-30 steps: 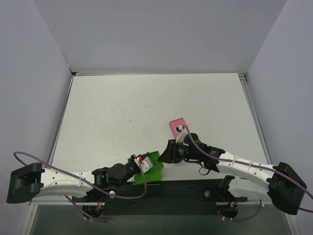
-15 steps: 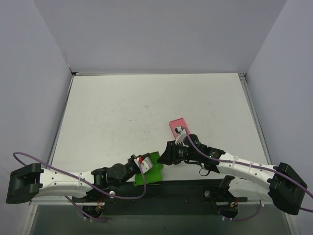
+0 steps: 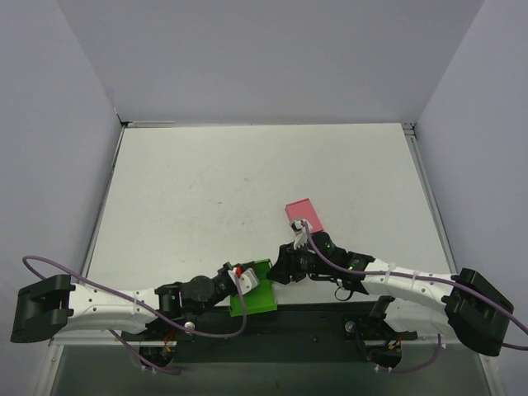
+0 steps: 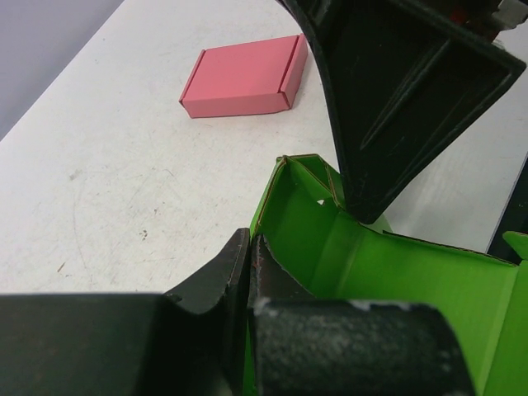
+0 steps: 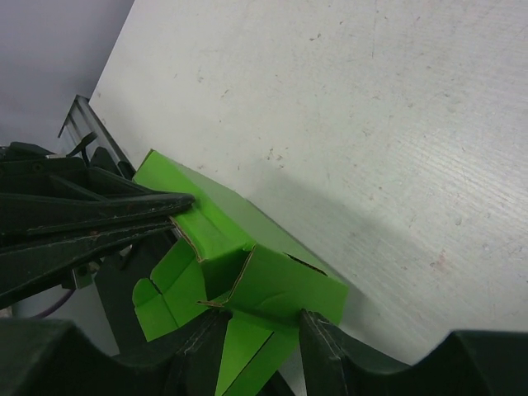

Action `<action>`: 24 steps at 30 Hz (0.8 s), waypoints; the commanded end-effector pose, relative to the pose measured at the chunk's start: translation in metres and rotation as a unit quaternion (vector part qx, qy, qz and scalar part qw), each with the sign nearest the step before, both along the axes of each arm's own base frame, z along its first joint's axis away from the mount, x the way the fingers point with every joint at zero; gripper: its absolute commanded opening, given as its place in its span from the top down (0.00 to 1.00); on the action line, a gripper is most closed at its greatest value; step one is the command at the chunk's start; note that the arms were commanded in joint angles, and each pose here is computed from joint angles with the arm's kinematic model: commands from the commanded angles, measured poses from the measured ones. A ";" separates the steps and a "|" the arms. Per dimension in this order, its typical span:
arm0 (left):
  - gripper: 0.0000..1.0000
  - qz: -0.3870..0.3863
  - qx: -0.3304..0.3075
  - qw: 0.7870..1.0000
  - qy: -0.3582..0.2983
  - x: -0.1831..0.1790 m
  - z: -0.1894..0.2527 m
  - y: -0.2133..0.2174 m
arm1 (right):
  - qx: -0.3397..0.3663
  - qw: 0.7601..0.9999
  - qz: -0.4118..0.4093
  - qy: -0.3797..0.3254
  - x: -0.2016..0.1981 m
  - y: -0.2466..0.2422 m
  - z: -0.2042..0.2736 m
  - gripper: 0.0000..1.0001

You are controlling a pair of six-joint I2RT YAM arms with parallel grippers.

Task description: Fold the paper box

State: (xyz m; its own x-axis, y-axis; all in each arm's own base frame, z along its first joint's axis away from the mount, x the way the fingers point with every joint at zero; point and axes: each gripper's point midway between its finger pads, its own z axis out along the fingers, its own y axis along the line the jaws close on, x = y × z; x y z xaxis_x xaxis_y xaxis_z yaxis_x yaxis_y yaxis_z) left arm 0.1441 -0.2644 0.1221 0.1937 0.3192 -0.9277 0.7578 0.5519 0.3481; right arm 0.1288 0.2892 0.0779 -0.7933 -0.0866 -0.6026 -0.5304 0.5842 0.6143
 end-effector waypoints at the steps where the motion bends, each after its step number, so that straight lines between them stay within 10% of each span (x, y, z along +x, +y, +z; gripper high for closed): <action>1: 1.00 -0.055 -0.090 0.994 0.013 -0.016 0.038 -0.027 | 0.014 0.998 -0.002 -0.054 0.012 0.007 0.003 0.60; 24: 1.00 -0.033 -0.034 0.998 0.033 -0.008 0.013 -0.043 | 0.057 0.994 -0.004 -0.092 0.018 0.019 0.032 0.69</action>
